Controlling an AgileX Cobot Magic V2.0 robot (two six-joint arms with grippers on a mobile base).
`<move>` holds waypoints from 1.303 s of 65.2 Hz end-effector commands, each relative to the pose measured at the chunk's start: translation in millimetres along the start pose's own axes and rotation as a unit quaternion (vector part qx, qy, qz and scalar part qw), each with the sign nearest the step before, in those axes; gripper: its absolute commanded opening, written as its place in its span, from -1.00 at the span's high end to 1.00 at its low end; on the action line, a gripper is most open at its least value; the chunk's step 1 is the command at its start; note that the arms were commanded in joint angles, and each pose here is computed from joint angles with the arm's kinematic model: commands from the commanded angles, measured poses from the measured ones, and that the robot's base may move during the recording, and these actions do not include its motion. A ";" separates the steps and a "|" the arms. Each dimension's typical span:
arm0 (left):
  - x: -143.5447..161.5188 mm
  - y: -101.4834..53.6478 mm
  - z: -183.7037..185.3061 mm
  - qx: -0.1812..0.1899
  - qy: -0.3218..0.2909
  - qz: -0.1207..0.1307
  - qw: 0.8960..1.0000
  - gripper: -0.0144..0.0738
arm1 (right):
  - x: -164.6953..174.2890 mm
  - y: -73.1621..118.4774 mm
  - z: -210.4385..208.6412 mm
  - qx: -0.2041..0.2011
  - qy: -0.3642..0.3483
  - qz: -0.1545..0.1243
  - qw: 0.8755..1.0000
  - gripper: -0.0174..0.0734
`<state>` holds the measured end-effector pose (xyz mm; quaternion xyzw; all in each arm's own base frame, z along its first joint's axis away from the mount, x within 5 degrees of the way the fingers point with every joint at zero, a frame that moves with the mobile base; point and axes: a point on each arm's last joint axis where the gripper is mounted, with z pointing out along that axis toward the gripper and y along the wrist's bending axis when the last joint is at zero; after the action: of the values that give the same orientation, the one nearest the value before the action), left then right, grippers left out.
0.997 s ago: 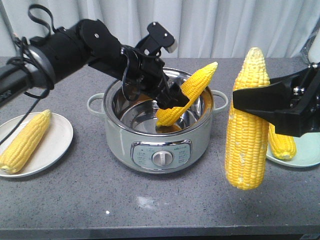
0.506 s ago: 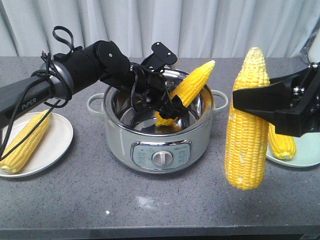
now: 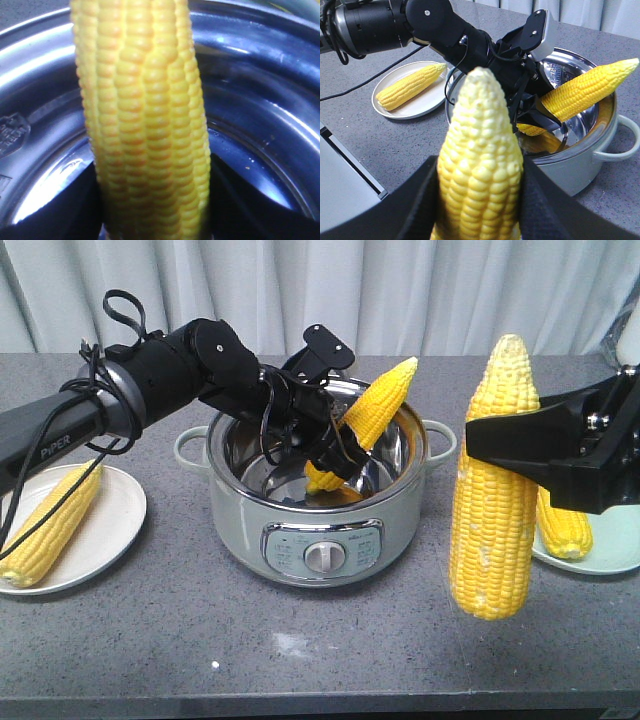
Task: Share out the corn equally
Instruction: 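Grasp the last corn cob and lift it out of the pot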
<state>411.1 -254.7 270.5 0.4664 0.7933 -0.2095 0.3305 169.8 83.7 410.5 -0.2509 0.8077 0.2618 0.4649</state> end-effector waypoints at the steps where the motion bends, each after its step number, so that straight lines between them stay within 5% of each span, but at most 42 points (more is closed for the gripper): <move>1: -38.2 -12.6 -52.0 -0.024 -0.078 0.014 0.997 -0.02 | -11.8 3.7 -8.6 0.004 -0.045 -0.002 0.999 0.19; 19: -55.2 -32.8 -117.3 -0.048 -0.089 0.046 0.994 -0.02 | -11.8 3.7 -8.6 0.004 -0.045 -0.002 0.999 0.19; 45: -46.7 -54.6 -201.0 -0.147 -0.043 -0.039 0.987 -0.01 | -11.8 3.7 -8.6 0.004 -0.045 -0.002 0.999 0.19; 85: 19.8 -99.0 -236.6 -0.177 -0.097 -0.079 0.976 -0.01 | -11.8 3.7 -8.6 0.004 -0.045 -0.002 0.999 0.19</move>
<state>254.7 -146.4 403.1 0.3400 0.8387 -0.1206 0.4080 169.8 83.7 410.5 -0.2510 0.8076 0.2618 0.4650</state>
